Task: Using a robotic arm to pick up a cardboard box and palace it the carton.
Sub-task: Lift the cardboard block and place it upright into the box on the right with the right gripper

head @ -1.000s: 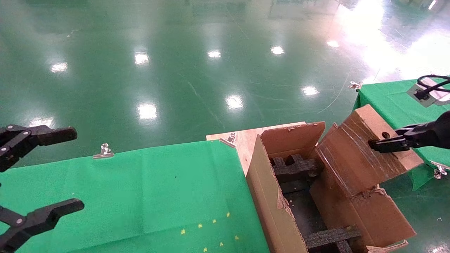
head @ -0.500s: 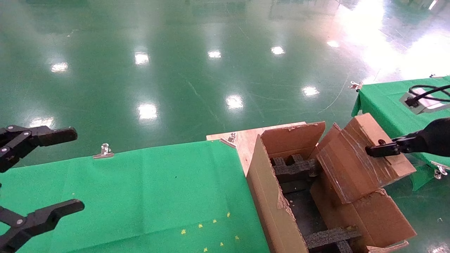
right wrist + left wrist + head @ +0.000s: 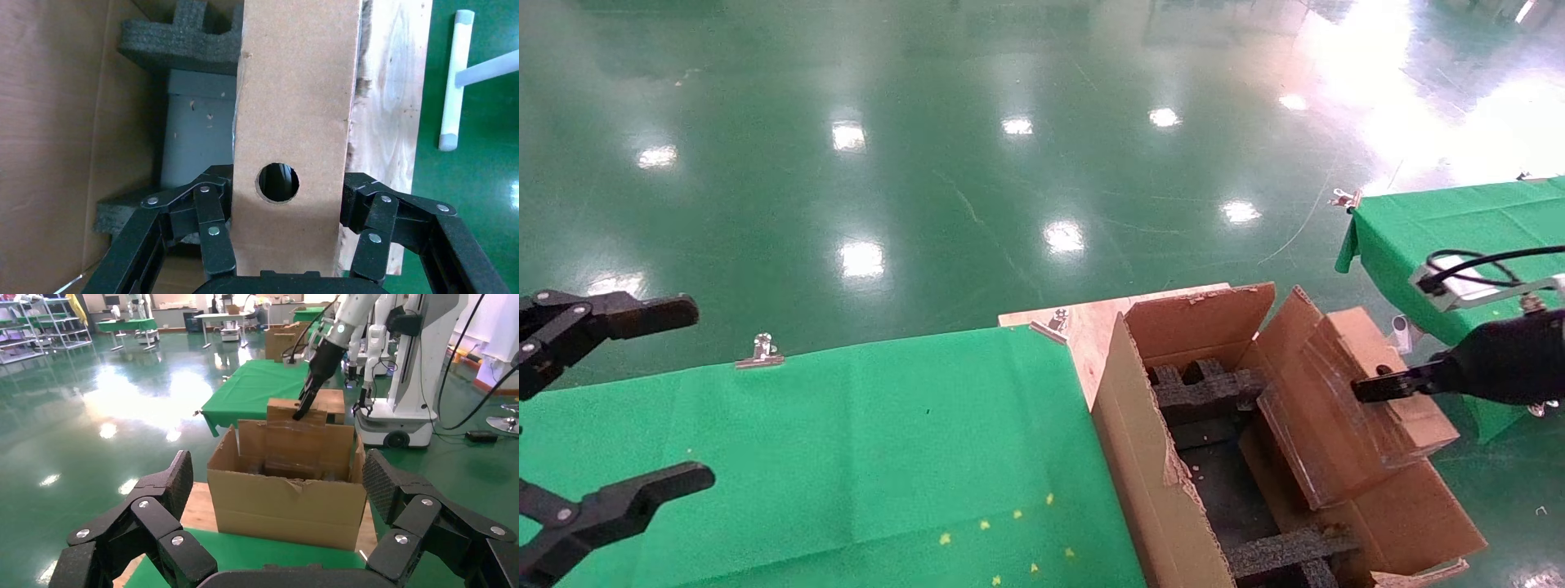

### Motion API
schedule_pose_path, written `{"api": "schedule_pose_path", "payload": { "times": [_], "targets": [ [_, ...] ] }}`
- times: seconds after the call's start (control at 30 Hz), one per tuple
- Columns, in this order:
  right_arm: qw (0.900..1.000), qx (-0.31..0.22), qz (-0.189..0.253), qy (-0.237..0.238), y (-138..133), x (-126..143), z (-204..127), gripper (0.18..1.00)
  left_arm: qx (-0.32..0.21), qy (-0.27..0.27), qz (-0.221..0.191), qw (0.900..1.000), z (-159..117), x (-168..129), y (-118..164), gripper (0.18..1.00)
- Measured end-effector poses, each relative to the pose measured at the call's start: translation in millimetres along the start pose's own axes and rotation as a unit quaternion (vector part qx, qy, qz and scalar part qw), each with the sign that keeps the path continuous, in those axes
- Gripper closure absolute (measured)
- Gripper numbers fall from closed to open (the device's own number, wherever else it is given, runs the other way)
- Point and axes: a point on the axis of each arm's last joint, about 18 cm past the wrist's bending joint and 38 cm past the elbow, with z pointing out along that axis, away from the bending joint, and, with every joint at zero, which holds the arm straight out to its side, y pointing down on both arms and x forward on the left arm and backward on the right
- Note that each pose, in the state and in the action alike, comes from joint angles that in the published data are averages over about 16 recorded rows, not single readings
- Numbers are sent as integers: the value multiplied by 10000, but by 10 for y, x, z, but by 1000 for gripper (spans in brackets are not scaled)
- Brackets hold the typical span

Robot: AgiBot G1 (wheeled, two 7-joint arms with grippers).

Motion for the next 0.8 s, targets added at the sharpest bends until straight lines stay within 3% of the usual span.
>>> {"api": "schedule_pose_path", "payload": {
  "times": [0.8],
  "targets": [
    [9992, -285, 75, 280, 144, -114, 657, 885, 0, 0, 0, 10000, 0, 0, 0, 184]
  ]
}}
